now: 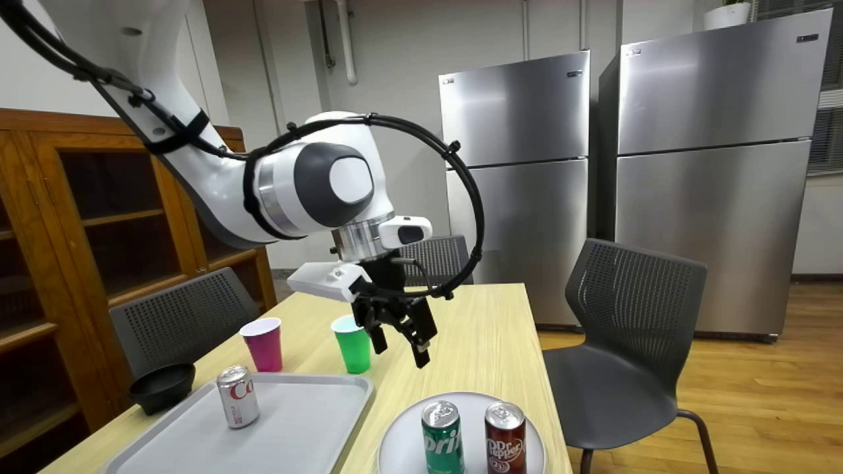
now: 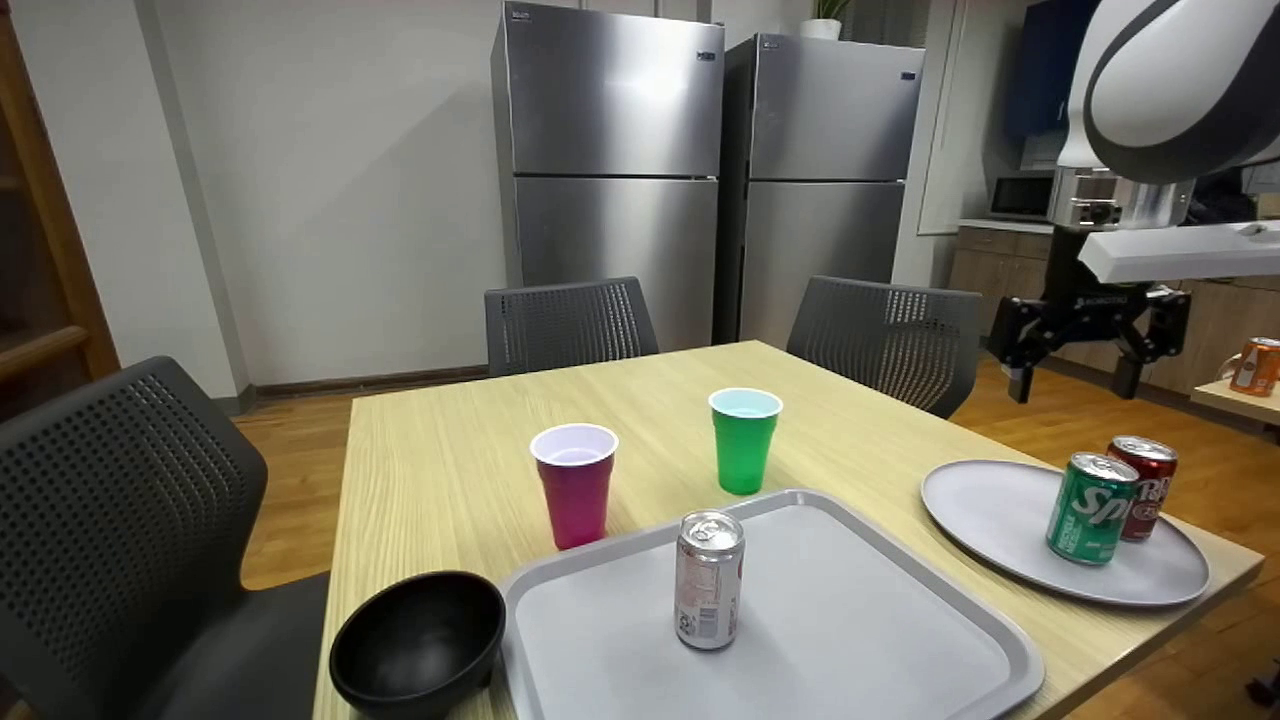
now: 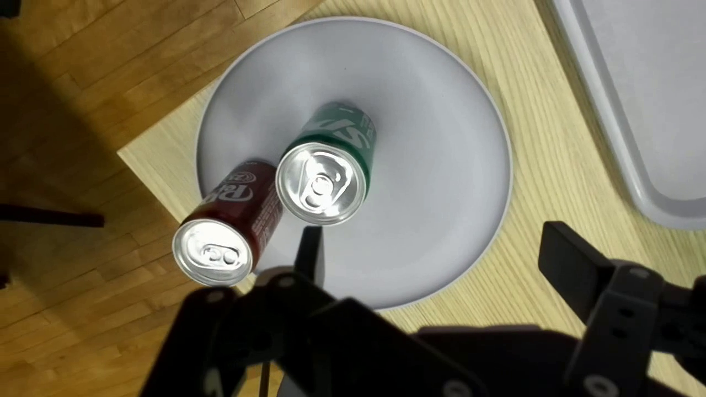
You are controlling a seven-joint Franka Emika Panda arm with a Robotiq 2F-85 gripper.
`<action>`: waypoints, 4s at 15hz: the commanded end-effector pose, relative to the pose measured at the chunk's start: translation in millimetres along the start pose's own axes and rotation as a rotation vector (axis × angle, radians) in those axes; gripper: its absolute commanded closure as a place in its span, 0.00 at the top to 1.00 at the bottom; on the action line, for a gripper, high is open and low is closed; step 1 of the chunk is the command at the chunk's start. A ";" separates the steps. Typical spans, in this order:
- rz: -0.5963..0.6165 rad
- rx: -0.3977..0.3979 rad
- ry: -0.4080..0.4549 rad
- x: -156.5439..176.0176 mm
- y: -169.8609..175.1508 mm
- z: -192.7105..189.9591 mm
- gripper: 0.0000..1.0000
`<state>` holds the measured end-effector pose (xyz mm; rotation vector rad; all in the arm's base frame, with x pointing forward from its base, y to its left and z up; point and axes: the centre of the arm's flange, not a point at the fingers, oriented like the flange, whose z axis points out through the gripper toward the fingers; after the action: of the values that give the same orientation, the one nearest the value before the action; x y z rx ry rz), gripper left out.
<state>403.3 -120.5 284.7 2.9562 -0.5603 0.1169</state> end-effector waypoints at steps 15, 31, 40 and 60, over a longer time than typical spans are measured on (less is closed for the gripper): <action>0.135 0.033 -0.027 -15.9 55.8 49.7 1.00; 0.134 -0.024 -0.035 14.4 45.8 107.0 1.00; 0.104 -0.031 -0.038 14.6 38.6 113.8 0.68; 0.027 0.008 -0.021 -2.7 2.2 60.2 0.39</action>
<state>408.8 -148.7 194.1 2.9358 -0.6296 0.0728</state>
